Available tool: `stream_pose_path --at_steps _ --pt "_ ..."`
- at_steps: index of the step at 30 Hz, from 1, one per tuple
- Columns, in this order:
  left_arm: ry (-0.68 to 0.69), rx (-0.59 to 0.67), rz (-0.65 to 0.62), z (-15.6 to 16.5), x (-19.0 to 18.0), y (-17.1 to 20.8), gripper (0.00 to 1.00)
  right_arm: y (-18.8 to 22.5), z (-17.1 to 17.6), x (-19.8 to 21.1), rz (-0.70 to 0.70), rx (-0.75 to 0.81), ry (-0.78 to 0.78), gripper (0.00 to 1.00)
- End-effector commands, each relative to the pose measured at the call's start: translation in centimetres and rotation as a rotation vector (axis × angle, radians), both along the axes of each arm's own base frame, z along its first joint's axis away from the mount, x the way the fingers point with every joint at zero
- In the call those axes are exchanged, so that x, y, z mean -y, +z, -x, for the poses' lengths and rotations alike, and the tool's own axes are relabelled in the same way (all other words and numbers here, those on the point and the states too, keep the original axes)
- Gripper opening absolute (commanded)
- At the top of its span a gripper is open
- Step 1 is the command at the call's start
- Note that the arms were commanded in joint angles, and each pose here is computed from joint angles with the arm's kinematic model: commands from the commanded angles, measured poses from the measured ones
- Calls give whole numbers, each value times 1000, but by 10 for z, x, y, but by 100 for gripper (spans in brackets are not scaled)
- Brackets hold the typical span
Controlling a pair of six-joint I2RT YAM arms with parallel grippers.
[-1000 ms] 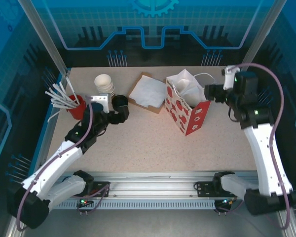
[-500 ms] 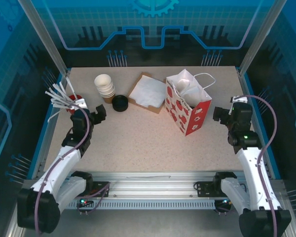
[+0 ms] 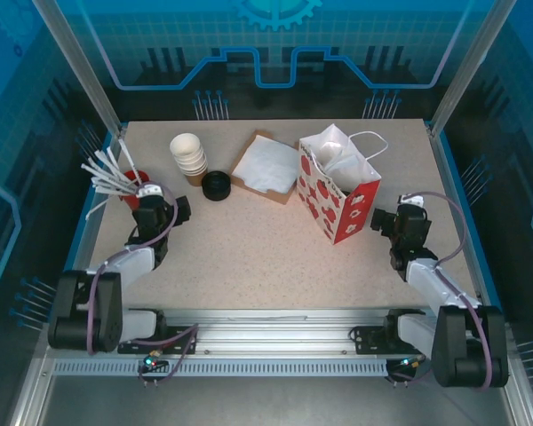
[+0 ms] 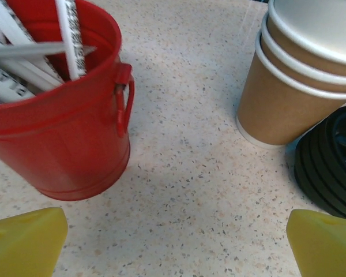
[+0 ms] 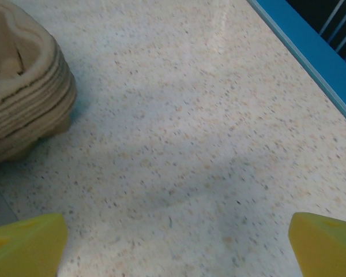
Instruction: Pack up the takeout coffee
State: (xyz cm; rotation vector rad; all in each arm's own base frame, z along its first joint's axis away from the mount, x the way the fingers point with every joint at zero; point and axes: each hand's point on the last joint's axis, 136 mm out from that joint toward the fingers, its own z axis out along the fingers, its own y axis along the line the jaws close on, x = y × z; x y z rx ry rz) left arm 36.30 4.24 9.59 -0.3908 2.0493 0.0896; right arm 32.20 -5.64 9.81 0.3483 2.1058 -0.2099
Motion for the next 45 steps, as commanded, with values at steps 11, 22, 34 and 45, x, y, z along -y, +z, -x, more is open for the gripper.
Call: stream_pose_path --at_steps 11,22,34,45 --pt "-146 134 16 -33 16 11 99 27 -39 -27 15 283 155 100" --pt "-177 107 23 -38 21 8 99 20 -56 -42 9 209 249 100" --pt "-278 74 35 -46 38 2 99 11 -68 -61 38 187 327 100" --pt "-316 119 22 -40 45 3 99 -2 -71 -69 51 182 363 100"
